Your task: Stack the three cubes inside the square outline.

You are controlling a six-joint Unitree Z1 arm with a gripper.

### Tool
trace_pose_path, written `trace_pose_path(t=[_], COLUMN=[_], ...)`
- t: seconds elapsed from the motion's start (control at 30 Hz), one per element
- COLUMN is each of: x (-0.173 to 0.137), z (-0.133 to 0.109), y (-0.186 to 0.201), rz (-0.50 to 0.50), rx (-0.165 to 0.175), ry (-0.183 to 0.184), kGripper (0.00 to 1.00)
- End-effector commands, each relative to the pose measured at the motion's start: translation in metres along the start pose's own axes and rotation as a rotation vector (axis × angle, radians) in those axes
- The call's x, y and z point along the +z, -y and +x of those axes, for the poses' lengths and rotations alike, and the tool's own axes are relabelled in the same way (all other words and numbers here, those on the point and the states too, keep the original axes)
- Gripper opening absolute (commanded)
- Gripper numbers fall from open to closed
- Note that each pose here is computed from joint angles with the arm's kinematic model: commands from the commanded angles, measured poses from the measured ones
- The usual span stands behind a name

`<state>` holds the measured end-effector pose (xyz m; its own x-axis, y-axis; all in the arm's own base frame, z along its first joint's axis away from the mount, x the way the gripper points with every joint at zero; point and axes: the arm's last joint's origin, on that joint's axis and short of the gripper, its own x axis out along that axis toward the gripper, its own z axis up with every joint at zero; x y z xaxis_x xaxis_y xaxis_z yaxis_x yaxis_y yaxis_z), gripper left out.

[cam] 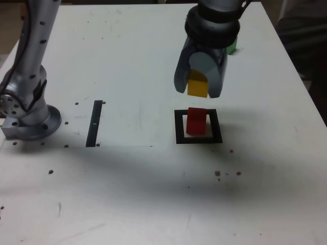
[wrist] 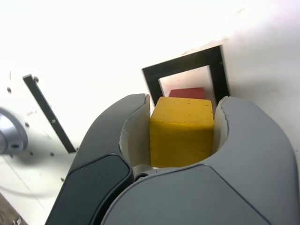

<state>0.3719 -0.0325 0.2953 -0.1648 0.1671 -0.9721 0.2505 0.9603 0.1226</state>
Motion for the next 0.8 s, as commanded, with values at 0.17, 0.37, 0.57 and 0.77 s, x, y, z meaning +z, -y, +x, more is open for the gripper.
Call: trace_pose_path(t=[0.17, 0.37, 0.57, 0.77], x=[-0.006, -0.001, 0.006, 0.011], z=[0.003, 0.011, 0.018, 0.024], y=[0.003, 0.005, 0.006, 0.006], rz=[-0.069, -0.082, -0.082, -0.079], rx=[-0.047, -0.080, -0.094, -0.102], ry=[-0.003, -0.004, -0.006, -0.013], kGripper=[0.30, 0.30, 0.30, 0.30])
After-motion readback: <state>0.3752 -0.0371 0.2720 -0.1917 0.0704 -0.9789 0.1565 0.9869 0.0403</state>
